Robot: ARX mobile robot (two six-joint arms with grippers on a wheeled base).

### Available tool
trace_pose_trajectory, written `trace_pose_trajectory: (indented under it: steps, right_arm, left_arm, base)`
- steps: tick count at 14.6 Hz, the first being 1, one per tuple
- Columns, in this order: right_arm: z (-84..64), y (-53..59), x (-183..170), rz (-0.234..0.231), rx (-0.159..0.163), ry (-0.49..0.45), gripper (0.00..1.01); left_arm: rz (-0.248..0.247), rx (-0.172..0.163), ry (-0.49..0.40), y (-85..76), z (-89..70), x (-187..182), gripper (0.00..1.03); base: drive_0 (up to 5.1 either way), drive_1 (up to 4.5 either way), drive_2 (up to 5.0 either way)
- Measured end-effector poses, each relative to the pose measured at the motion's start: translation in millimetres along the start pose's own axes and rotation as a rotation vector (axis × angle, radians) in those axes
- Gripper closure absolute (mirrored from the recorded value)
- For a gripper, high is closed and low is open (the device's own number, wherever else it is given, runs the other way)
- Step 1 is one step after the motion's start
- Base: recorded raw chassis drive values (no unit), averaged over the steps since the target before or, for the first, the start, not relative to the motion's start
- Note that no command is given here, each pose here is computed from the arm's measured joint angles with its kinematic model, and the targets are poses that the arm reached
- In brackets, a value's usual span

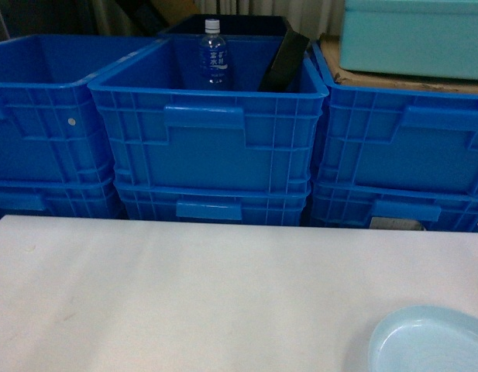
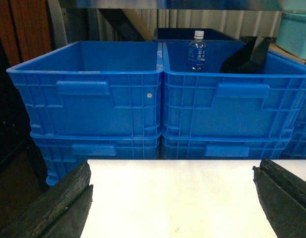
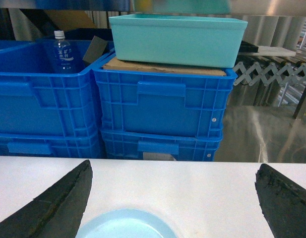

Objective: Place blue tray on left shelf second layer neatly

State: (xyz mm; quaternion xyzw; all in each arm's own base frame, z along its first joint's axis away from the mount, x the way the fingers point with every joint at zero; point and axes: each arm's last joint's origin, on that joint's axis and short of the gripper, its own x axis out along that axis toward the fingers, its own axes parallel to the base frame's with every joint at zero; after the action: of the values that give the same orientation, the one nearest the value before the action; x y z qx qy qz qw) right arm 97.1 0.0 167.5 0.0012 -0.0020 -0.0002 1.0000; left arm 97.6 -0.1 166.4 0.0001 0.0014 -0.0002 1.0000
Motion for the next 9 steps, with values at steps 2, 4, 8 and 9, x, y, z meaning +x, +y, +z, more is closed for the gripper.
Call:
trace_pose_trajectory:
  steps: [2,4,8,9]
  right_arm:
    - [0.0,0.0,0.0,0.000,0.000,0.000,0.03]
    - [0.0,0.0,0.0,0.000,0.000,0.000,0.03]
    - [0.0,0.0,0.0,0.000,0.000,0.000,0.03]
    - [0.0,0.0,0.0,0.000,0.000,0.000,0.03]
  left_arm:
    - [0.000,0.000,0.000,0.0,0.0,0.0,0.05]
    - [0.000,0.000,0.000,0.0,0.0,0.0,0.05]
    - [0.000,0.000,0.000,0.0,0.0,0.0,0.05]
    - [0.000,0.000,0.000,0.0,0.0,0.0,0.05]
  base:
    - [0.0,0.00,0.0]
    - [0.0,0.00,0.0]
    - [0.0,0.00,0.0]
    - [0.0,0.00,0.0]
